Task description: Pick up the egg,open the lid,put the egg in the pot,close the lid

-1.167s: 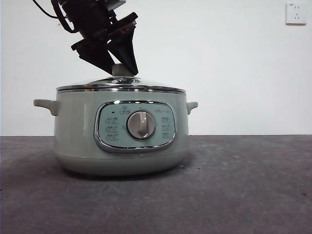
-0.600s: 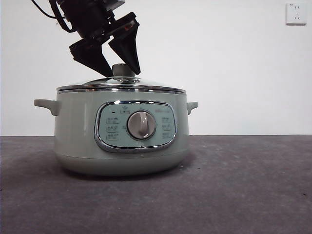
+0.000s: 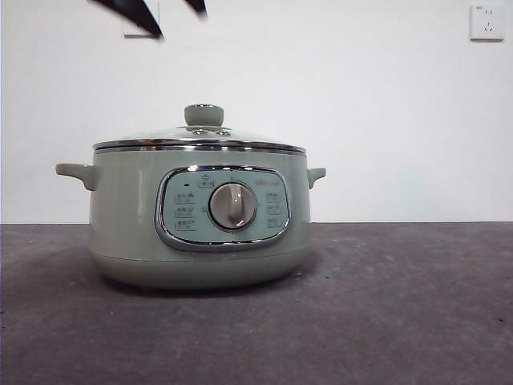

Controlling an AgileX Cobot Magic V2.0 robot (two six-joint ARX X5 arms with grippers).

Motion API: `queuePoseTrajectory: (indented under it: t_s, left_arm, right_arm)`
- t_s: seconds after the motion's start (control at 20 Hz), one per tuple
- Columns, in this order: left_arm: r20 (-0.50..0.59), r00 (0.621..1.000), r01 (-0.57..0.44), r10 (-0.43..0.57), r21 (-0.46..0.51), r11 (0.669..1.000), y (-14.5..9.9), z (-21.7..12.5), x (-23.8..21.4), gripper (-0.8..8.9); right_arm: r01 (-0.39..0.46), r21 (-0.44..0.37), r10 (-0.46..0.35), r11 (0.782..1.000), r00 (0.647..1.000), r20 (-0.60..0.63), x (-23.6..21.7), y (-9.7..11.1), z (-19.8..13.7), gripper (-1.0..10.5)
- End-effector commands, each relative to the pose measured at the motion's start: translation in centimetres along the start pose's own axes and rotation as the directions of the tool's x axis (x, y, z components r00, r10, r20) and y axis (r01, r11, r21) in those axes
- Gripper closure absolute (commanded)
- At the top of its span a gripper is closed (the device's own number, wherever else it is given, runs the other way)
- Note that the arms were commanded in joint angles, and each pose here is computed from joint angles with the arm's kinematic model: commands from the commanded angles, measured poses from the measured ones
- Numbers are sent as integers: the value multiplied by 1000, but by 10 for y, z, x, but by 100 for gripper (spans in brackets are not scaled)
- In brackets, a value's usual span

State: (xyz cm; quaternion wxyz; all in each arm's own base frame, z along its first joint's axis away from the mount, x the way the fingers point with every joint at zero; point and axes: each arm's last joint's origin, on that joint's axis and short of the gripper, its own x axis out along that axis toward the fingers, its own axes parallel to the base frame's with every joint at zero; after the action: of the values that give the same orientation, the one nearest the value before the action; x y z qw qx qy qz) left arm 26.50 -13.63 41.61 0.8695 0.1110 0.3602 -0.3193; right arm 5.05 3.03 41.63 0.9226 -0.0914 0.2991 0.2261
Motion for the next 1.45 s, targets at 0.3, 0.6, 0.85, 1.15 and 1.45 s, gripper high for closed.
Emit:
queuePoseTrajectory:
  t_s: [0.3, 0.6, 0.85, 1.15, 1.45]
  left_arm:
    - [14, 978, 206, -206, -4, 978, -28, -29, -91, 405]
    - [58, 978, 201, -201, -6, 979, -34, -39, -117, 406]
    - [58, 978, 203, -202, -14, 979, -34, -39, -117, 668]
    - [58, 978, 203, -202, -6, 979, -34, -39, -117, 821]
    - [59, 978, 202, -201, -6, 979, -34, -39, -117, 817]
  right_arm:
    - [-74, -15, 74, 997, 997, -16, 4, 3, 1, 479]
    - [-139, -30, 137, 990, 988, -75, 11, 5, 1, 479]
    - [-143, -29, 139, 989, 982, -127, 12, 5, -2, 767]
    - [-142, -28, 138, 989, 983, -122, 12, 5, -2, 958]
    - [-140, -18, 137, 990, 982, -127, 12, 5, -2, 945]
